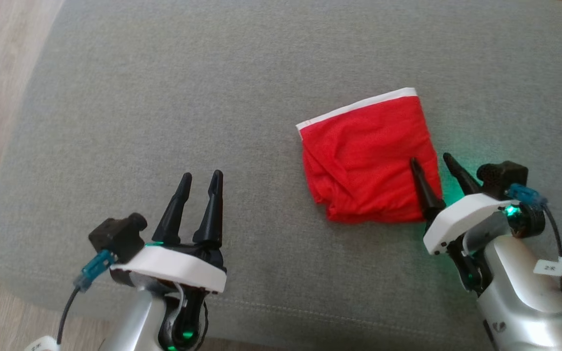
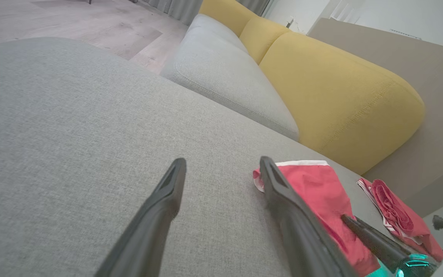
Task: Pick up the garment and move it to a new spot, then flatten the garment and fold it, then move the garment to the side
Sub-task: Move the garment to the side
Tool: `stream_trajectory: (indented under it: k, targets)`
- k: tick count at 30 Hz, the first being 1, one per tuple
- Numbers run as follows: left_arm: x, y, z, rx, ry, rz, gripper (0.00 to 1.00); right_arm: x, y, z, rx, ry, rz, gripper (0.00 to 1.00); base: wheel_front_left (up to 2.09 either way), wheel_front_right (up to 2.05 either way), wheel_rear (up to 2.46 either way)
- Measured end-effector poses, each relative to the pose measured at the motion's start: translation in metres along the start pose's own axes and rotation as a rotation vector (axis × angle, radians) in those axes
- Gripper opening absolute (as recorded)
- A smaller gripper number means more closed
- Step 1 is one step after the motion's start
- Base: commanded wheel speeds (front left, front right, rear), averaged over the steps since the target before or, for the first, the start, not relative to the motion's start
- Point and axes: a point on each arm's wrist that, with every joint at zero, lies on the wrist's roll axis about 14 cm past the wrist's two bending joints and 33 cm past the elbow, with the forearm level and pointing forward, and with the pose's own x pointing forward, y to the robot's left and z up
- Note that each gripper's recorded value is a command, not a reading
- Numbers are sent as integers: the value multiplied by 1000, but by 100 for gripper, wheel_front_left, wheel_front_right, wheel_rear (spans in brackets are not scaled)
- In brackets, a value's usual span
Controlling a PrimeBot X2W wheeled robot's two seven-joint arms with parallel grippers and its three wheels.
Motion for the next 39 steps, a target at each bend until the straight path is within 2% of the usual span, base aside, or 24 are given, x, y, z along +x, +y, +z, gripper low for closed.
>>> stream_trajectory:
  k: [6, 7, 8, 9, 10, 19, 22, 25, 30, 39]
  targets:
    - [-2, 5, 1, 2, -3, 15, 100, 5, 0, -17, -24, 77, 13, 100, 0, 0, 0]
    - [-2, 5, 1, 3, -3, 17, 100, 6, 1, -18, -27, 85, 16, 95, 0, 0, 0]
    - [-2, 5, 2, 3, -4, 18, 100, 7, 2, -19, -27, 94, 20, 52, 0, 0, 0]
    - [-3, 6, 2, 3, -4, 19, 100, 9, 3, -19, -25, 100, 24, 31, 0, 0, 0]
    - [-2, 6, 2, 3, -4, 19, 100, 10, 4, -19, -27, 105, 28, 0, 0, 0, 0]
    - [4, -1, 4, 2, -11, -4, 100, 9, -1, -15, -127, 79, 44, 0, 0, 0, 0]
    - [6, -4, 2, -1, -8, -16, 100, 6, -15, -5, -221, 37, 28, 0, 0, 0, 0]
    - [9, -10, 0, -5, -3, -34, 100, 0, -32, 9, -380, -6, 14, 0, 0, 0, 0]
    - [17, -21, -3, -6, 3, -73, 100, -9, -47, 22, -446, -37, -19, 0, 0, 0, 0]
    - [50, -51, -21, 5, 41, -185, 100, -25, -125, 70, -552, -61, -177, 0, 0, 0, 0]
